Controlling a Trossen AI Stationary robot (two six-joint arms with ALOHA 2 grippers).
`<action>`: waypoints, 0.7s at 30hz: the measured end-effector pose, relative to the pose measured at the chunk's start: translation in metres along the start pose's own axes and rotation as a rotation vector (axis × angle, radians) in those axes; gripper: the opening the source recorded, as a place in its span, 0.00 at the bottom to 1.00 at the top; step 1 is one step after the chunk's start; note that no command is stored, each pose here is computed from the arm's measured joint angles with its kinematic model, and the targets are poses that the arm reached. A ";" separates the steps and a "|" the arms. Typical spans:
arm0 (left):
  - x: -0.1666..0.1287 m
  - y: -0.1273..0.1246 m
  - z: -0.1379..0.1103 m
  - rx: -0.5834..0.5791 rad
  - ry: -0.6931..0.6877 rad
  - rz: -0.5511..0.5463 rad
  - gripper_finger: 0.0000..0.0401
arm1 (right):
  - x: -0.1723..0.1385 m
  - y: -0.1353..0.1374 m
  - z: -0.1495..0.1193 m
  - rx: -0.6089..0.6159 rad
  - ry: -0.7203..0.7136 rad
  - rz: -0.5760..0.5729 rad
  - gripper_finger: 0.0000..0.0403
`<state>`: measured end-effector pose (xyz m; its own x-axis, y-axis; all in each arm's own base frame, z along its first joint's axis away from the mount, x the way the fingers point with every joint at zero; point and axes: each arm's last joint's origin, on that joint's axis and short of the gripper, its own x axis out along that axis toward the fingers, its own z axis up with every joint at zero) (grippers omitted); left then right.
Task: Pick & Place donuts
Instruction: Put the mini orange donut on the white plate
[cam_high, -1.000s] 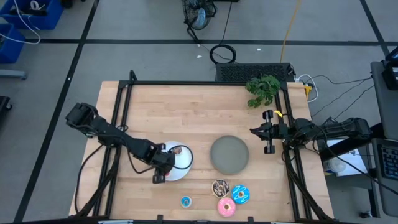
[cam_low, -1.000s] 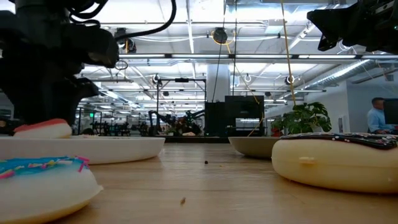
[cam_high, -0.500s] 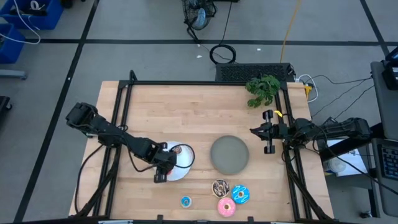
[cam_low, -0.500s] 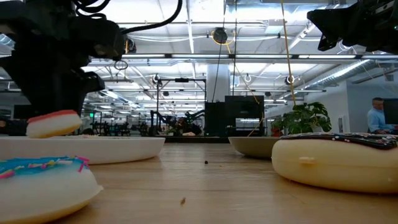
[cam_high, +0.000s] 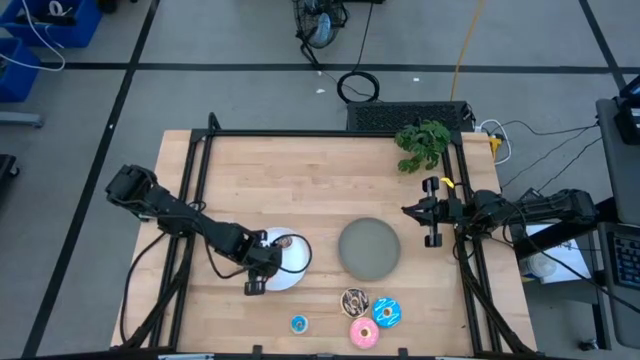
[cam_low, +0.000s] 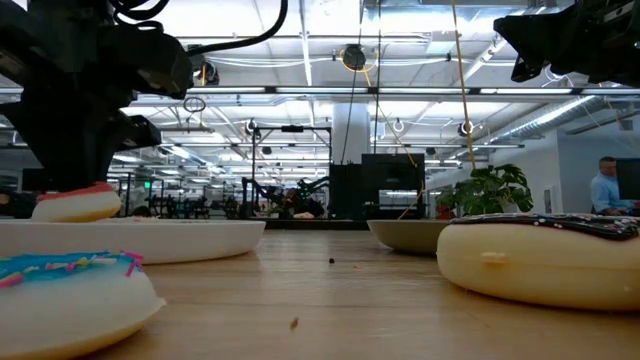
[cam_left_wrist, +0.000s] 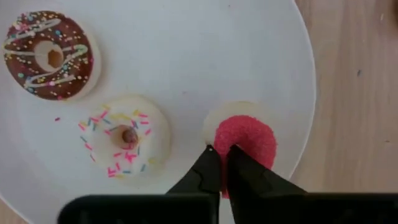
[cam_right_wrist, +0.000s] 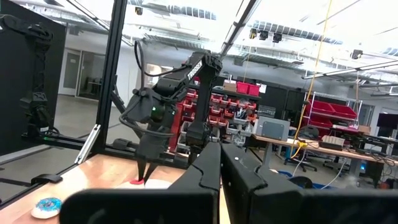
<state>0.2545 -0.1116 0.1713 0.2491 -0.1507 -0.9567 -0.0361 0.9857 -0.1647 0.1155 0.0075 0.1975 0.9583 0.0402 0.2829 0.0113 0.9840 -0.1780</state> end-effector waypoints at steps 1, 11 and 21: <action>0.000 -0.001 0.000 -0.002 0.004 -0.017 0.04 | 0.000 0.000 0.000 0.000 0.000 0.000 0.00; 0.000 0.000 0.001 -0.071 -0.019 0.020 0.58 | 0.000 0.000 0.000 0.000 0.000 0.000 0.00; 0.000 -0.008 0.000 0.040 -0.042 0.004 0.76 | 0.000 0.000 0.000 0.000 0.001 0.000 0.00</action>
<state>0.2549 -0.1190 0.1726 0.2893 -0.1441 -0.9463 0.0009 0.9886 -0.1503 0.1155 0.0075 0.1974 0.9586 0.0401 0.2820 0.0112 0.9839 -0.1782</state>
